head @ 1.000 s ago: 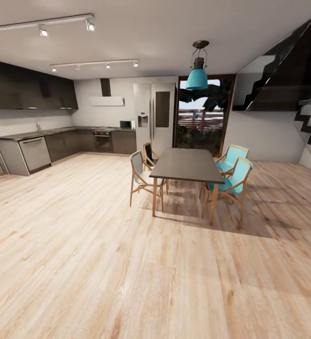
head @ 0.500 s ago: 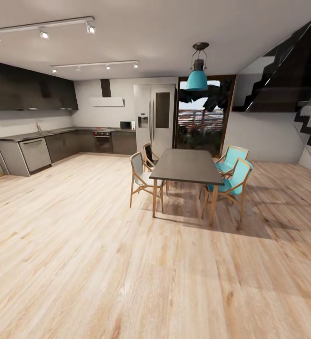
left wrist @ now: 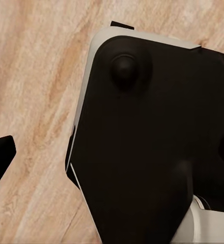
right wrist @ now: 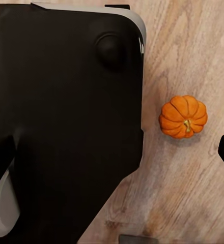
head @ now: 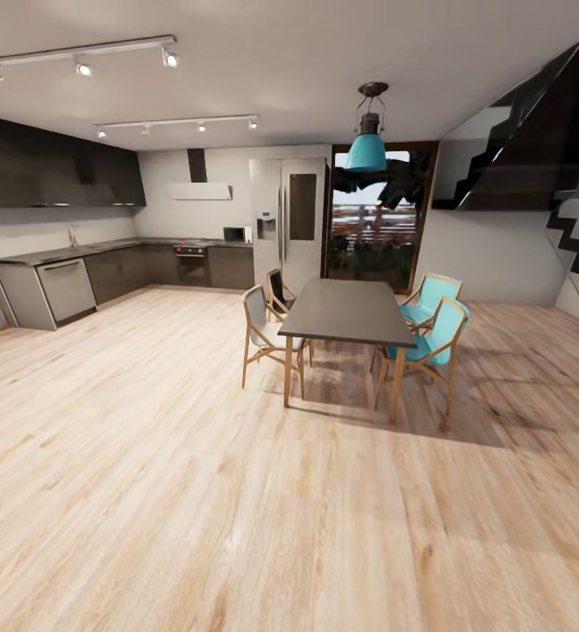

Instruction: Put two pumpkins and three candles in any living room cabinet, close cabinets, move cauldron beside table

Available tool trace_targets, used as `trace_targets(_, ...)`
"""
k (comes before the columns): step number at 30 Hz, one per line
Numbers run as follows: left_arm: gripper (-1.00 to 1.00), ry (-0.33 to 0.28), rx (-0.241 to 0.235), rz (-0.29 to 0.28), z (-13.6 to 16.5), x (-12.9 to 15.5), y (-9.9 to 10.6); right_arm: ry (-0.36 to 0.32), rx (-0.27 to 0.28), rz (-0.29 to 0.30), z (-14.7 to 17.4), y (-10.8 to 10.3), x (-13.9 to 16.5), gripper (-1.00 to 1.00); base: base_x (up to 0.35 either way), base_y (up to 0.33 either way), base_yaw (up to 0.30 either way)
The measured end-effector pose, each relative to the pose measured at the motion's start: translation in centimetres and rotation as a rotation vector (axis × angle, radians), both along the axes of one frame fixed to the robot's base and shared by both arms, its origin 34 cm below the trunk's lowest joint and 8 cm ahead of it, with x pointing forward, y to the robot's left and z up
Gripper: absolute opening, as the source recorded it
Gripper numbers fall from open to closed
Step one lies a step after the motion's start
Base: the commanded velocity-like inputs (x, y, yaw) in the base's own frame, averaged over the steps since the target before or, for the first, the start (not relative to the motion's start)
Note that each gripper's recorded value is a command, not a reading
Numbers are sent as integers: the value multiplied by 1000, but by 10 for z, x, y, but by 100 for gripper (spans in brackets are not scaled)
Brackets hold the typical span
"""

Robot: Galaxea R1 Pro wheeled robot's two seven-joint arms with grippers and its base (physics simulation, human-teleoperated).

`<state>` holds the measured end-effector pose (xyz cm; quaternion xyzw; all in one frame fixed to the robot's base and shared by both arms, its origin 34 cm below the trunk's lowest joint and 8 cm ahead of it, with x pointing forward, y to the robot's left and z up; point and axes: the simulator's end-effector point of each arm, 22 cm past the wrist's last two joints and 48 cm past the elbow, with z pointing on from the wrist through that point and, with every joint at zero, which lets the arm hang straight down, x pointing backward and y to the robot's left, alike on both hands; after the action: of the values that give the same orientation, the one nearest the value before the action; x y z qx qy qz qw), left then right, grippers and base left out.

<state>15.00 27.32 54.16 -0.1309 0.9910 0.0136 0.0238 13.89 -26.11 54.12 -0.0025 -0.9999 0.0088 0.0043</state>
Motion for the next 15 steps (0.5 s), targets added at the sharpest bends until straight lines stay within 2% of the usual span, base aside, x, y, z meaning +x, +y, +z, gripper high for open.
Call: trace_targets(15, 100, 1, 5, 0, 18, -3, 2, 3, -1, 3, 18, 0, -4, 100, 0, 0, 0)
